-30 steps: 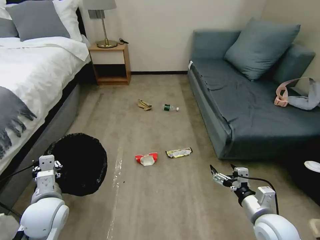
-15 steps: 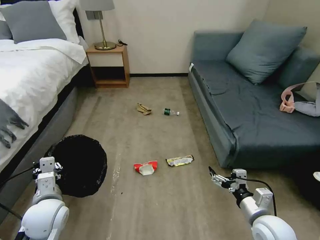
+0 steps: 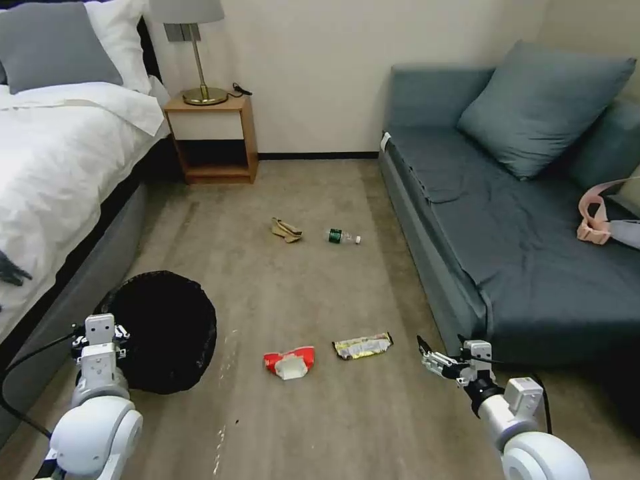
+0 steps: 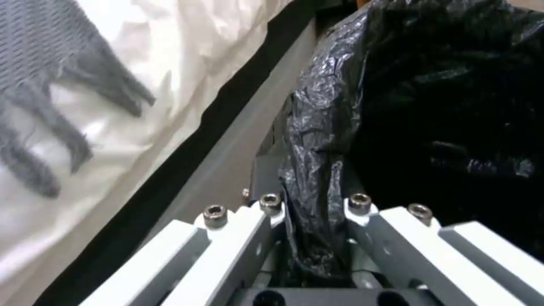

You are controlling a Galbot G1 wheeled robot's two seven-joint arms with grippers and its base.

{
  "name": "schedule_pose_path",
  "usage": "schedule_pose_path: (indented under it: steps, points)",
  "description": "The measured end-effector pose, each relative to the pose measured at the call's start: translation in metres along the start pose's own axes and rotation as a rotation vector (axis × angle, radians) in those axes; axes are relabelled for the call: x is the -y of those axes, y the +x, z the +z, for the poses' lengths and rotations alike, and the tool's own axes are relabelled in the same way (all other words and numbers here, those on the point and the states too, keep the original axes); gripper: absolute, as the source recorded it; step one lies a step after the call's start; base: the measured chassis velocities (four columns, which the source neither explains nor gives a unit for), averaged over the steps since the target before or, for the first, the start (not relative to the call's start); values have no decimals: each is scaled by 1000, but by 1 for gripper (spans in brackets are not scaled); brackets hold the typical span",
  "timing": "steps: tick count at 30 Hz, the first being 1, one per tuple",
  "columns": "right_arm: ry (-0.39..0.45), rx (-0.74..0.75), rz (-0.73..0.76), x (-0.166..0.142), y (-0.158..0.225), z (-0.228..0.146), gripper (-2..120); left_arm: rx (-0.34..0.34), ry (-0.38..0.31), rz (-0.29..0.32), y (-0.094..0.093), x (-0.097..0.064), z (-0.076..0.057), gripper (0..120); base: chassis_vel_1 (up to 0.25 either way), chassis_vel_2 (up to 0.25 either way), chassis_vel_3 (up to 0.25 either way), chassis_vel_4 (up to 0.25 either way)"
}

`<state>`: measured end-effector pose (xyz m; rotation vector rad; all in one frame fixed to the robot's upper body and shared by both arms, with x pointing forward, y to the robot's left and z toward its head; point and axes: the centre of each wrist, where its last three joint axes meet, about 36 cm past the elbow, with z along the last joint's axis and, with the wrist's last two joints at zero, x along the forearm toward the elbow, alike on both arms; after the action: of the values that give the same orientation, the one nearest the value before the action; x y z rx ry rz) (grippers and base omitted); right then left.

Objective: Pick up the trash bin, then pick up the garbage on the floor and place it into the trash bin.

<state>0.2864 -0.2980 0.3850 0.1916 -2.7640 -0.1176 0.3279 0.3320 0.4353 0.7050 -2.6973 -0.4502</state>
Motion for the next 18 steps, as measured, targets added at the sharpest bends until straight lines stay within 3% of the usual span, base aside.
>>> schedule_pose_path:
  steps: [18]
  points:
    - [80,-30,-9,8,-15,10,100,8,2,7,-8,4,-3,4,-109,118,119,-109]
